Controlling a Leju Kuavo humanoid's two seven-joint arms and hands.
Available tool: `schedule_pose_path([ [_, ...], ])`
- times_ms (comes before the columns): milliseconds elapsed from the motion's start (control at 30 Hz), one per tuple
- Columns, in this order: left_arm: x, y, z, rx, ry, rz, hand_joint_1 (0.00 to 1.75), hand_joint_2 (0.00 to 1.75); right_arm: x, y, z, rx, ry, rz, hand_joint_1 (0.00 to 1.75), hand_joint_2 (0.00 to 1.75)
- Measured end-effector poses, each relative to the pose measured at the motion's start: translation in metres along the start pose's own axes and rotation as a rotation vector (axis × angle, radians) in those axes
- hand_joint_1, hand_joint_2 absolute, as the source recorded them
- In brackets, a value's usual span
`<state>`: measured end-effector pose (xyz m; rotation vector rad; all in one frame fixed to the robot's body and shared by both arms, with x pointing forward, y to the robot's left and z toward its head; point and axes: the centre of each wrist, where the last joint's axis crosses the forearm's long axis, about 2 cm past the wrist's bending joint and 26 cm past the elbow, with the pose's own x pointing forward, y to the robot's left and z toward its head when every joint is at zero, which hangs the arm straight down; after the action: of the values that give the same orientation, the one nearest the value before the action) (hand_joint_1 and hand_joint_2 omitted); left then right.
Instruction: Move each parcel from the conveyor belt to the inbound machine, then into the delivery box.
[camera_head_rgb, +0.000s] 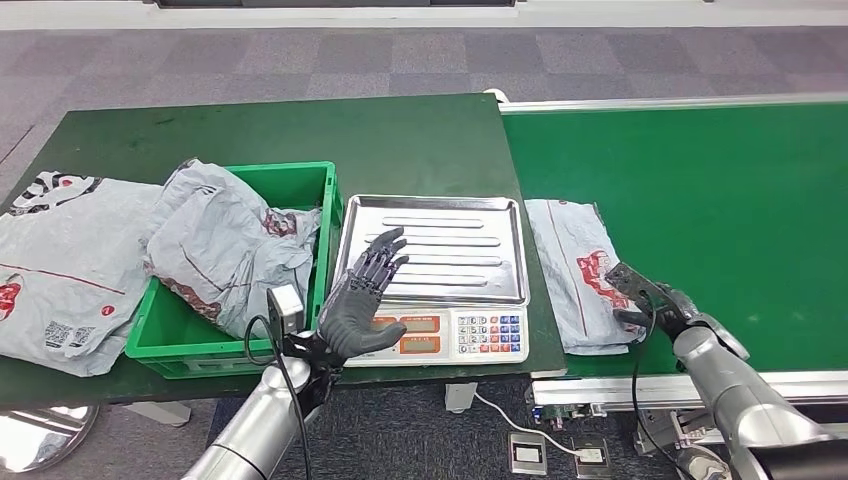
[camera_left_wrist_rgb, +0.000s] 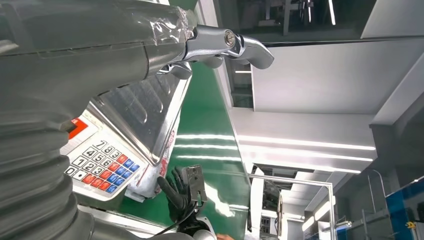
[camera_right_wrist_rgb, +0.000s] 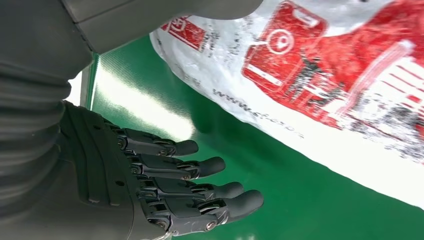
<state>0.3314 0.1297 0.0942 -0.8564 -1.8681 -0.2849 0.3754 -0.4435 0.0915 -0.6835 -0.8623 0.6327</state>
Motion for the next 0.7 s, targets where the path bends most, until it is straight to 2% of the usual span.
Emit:
schedule_pose_path([
  [100, -0.001, 0.000, 0.001, 0.008, 0.003, -0.004, 0.00, 1.75, 0.000, 0.002, 0.000, 0.040, 0.016, 0.050, 0.00, 1.75],
  [200, 0.000, 0.003, 0.000, 0.024, 0.000, -0.013, 0.00, 1.75, 0.007, 0.008, 0.000, 0.147, 0.013, 0.176, 0.00, 1.75],
  [367, 0.002, 0.008, 0.000, 0.042, -0.007, -0.019, 0.00, 1.75, 0.024, 0.013, -0.001, 0.295, -0.105, 0.296, 0.03, 1.75],
  [533, 0.004, 0.010, 0.002, 0.051, -0.014, -0.028, 0.00, 1.75, 0.031, 0.020, -0.001, 0.328, -0.225, 0.341, 0.03, 1.75],
  [667, 0.004, 0.010, 0.004, 0.055, -0.016, -0.030, 0.00, 1.75, 0.035, 0.024, 0.000, 0.329, -0.254, 0.354, 1.75, 1.75],
  [700, 0.004, 0.010, 0.004, 0.056, -0.018, -0.030, 0.00, 1.75, 0.036, 0.025, 0.000, 0.317, -0.276, 0.354, 1.75, 1.75],
])
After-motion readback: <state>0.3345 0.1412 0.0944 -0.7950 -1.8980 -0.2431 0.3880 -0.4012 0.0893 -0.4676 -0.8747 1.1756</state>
